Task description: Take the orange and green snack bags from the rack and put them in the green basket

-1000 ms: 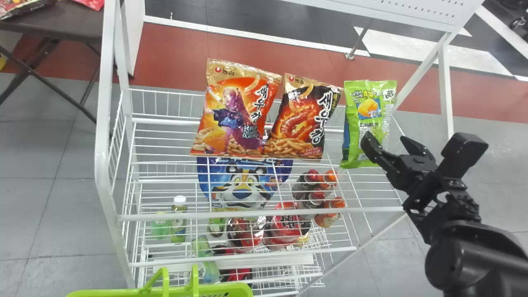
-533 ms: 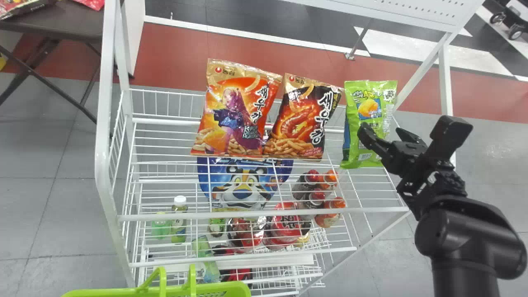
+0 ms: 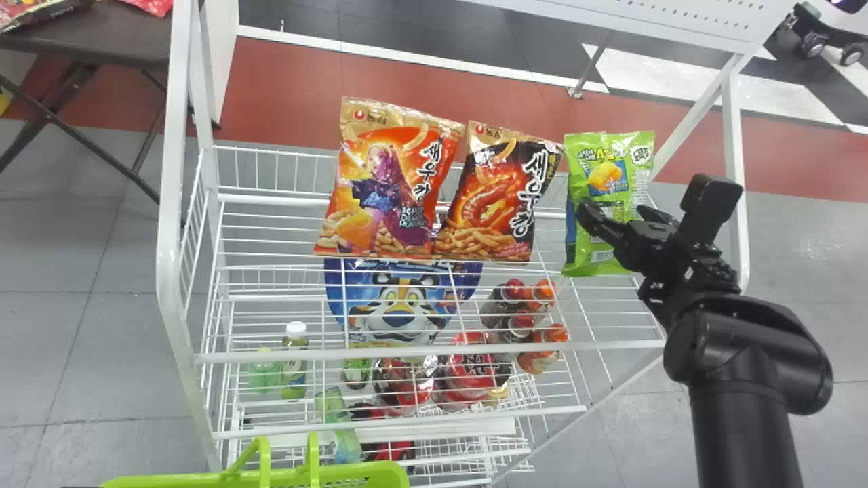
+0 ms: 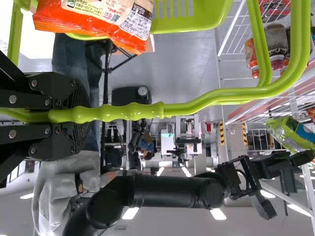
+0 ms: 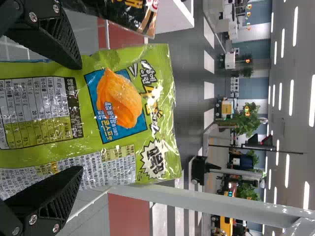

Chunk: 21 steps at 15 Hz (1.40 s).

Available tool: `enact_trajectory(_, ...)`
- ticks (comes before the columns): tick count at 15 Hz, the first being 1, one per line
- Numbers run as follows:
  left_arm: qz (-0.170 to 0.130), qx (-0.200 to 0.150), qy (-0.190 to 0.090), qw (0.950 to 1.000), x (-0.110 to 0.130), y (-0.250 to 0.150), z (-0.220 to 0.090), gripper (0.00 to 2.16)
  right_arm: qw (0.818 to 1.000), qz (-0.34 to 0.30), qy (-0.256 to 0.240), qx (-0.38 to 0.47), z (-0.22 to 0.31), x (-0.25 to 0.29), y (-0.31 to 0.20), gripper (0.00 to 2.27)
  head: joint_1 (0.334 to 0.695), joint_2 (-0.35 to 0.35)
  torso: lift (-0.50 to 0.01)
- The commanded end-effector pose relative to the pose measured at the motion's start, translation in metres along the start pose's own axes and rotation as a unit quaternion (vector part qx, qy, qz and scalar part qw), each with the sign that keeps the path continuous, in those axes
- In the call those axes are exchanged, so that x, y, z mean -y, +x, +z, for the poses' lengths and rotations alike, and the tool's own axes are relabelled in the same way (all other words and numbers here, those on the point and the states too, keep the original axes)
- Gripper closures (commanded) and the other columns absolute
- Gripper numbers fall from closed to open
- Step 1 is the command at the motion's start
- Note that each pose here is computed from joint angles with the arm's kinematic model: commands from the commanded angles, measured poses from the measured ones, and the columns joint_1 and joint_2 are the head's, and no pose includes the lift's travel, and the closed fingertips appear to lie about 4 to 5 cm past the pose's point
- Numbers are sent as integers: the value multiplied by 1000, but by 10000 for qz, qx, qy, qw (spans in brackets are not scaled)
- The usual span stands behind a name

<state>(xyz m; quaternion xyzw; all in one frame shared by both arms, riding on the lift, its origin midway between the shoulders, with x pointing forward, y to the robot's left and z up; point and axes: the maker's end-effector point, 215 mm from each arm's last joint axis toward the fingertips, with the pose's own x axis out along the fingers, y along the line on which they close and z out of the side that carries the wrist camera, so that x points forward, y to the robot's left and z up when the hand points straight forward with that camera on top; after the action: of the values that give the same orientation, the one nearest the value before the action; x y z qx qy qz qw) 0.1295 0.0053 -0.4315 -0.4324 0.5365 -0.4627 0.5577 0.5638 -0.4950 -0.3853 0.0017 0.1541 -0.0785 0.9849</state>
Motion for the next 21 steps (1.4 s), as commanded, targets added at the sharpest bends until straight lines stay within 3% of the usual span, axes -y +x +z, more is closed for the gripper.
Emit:
enact_trajectory(1, 10, 2, 6, 10000, -1, 0, 3, 2115, 10000, -41, 22, -85, -4, 5, 7, 80, 695, -350, 0)
enact_trajectory(2, 10, 2, 6, 10000, -2, 0, 4, 2115, 9999, -53, 41, -120, -7, 7, 10, 130, 695, -350, 0)
enact_trajectory(4, 4, 5, -11, 10000, -3, 1, 6, 2115, 9998, -13, 71, -200, -15, 7, 11, 674, 695, -350, 0)
enact_trajectory(5, 12, 5, -18, 10000, -5, 1, 7, 2115, 9997, 20, 56, -216, -17, 3, 12, 1538, 695, -350, 0)
enact_trajectory(6, 17, 3, -18, 10000, -5, 2, 8, 2115, 9997, 50, 90, -219, -18, 0, 12, 2013, 695, -350, 0)
enact_trajectory(9, 14, 1, -18, 10000, -5, 3, 8, 2115, 9998, 177, 62, -103, -15, -9, 2, 2219, 695, -350, 0)
enact_trajectory(18, -25, 15, -28, 10000, -3, 0, 6, 2115, 9975, -135, 262, 647, 20, -10, -58, 2219, 695, -350, 0)
enact_trajectory(21, -33, 18, -13, 10000, -2, 0, 7, 2115, 9961, 104, 347, 810, 39, -25, -87, 2219, 695, -350, 0)
